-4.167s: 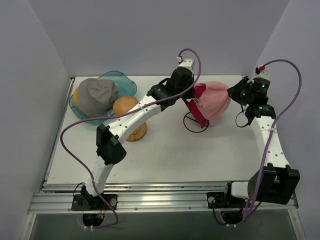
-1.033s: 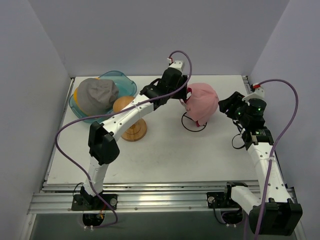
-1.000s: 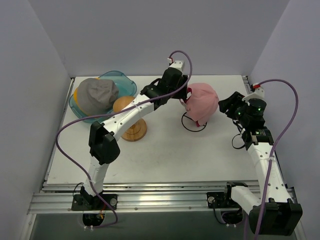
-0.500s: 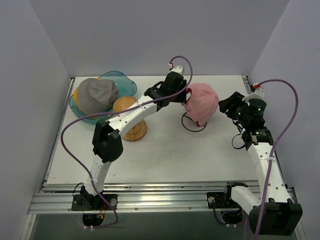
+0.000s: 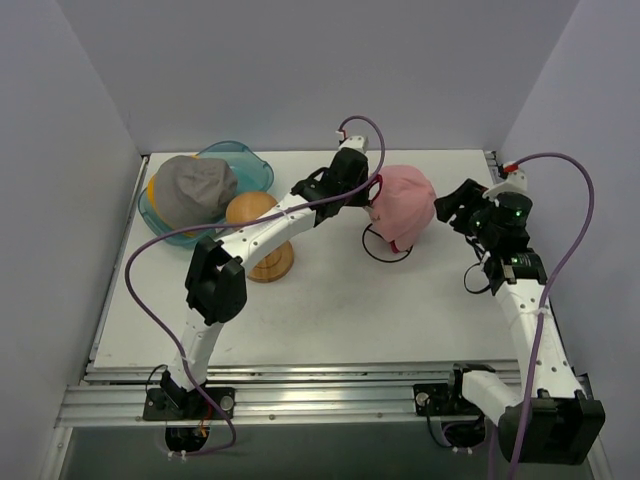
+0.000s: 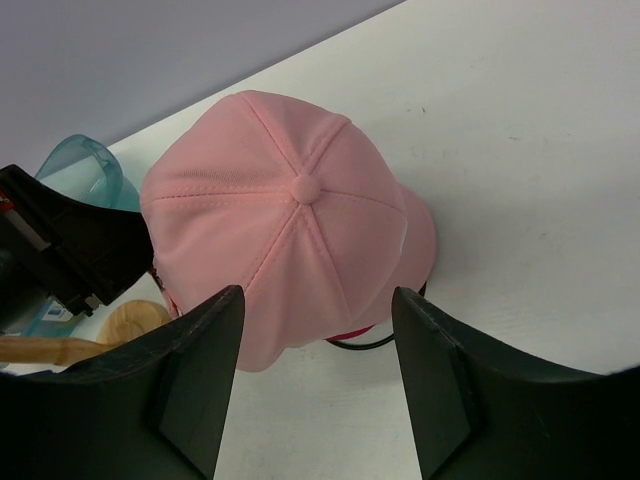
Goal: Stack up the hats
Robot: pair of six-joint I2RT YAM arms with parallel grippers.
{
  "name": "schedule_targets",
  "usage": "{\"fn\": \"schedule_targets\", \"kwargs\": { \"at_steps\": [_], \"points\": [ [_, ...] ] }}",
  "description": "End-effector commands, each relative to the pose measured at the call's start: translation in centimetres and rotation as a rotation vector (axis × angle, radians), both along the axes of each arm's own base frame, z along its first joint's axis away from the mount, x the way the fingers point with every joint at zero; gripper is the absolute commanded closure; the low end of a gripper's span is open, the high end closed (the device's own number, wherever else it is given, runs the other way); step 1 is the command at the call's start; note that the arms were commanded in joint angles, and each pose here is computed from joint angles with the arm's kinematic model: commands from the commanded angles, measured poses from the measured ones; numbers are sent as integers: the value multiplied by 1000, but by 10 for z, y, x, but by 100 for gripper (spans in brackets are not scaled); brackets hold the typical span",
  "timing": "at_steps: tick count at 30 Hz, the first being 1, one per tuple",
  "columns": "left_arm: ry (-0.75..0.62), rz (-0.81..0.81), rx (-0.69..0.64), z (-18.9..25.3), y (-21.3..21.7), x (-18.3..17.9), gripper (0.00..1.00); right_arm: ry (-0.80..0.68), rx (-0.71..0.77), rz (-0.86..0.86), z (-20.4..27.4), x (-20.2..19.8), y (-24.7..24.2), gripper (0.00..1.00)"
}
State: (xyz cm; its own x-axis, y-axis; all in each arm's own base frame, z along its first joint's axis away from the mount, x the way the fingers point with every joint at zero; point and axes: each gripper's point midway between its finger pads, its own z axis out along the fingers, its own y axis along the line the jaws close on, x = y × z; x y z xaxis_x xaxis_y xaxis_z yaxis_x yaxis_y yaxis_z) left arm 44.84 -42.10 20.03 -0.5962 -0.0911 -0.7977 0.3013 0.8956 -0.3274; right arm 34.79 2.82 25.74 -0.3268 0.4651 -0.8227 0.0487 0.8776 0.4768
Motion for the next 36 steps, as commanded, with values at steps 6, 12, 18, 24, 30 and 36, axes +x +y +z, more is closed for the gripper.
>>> {"fn": "schedule_targets", "kwargs": {
  "at_steps": [6, 12, 18, 24, 30, 36],
  "points": [
    [17, 38, 41, -24, 12, 7, 73, -52, -1, 1, 29, 19, -11, 43],
    [26, 27, 28, -31, 10, 7, 74, -79, -2, 3, 41, 16, -15, 43],
    [53, 29, 34, -45, 12, 5, 74, -67, -10, -5, 36, 16, -20, 42],
    [95, 13, 3, -59, 10, 2, 74, -71, -14, 20, 35, 14, -18, 42],
    [121, -6, -33, -64, 4, -2, 73, -71, -20, 34, 35, 12, -16, 42],
    [147, -28, -56, -70, -5, -7, 73, -59, -30, 62, 28, 13, -13, 42]
  ]
}}
